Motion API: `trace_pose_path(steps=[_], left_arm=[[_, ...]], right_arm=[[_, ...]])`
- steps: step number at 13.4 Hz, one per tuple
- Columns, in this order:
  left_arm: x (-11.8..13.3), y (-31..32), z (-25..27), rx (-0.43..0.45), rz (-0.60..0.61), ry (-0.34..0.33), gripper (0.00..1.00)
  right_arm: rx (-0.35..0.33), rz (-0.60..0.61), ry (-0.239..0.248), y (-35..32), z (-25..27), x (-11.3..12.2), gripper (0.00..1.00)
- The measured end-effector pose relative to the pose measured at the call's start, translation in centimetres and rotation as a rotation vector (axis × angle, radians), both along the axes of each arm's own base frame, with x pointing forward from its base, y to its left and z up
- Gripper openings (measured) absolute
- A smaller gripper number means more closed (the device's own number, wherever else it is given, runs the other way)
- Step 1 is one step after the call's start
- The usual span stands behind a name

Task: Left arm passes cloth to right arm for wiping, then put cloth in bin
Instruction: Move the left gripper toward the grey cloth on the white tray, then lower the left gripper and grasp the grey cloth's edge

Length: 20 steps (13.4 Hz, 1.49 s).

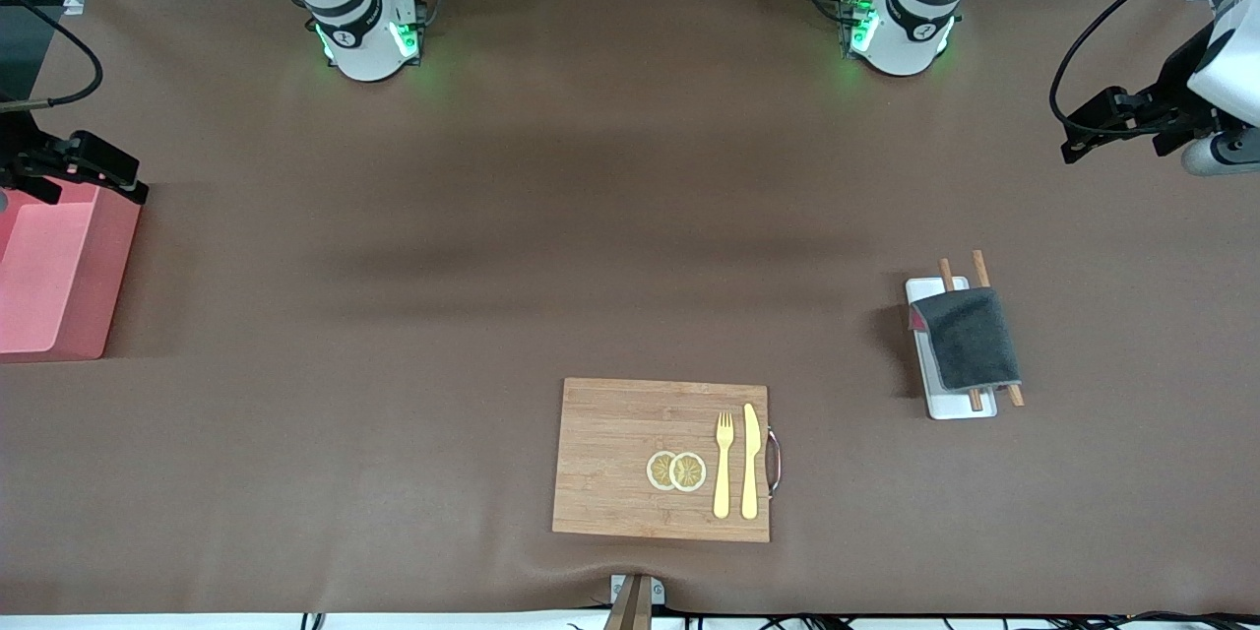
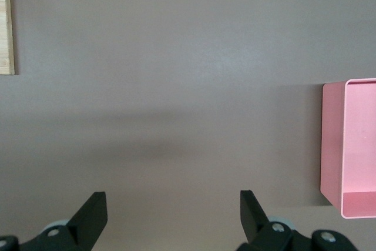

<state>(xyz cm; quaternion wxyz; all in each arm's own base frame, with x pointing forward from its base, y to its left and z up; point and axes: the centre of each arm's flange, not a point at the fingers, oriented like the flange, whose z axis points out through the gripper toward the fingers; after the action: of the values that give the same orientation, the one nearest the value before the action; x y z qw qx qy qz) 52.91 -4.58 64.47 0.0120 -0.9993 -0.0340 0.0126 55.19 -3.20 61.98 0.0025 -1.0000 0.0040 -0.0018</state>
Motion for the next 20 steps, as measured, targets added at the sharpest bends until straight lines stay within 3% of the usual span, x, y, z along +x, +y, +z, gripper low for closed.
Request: trace_pose_path(steps=[8,14,20], left_arm=[[0.7,0.7,-0.8,0.007,0.012,0.013,1.00],[7.1,3.1,-9.3,0.002,0.056,0.022,1.00],[10.6,3.0,-20.1,0.007,0.098,0.145,1.00]], right_arm=[[-0.003,0.000,-0.004,0.0,0.1,0.0,1.00],[-0.044,0.014,-0.008,-0.4,0.3,0.0,1.00],[-0.051,0.017,-0.010,-0.5,0.3,0.0,1.00]])
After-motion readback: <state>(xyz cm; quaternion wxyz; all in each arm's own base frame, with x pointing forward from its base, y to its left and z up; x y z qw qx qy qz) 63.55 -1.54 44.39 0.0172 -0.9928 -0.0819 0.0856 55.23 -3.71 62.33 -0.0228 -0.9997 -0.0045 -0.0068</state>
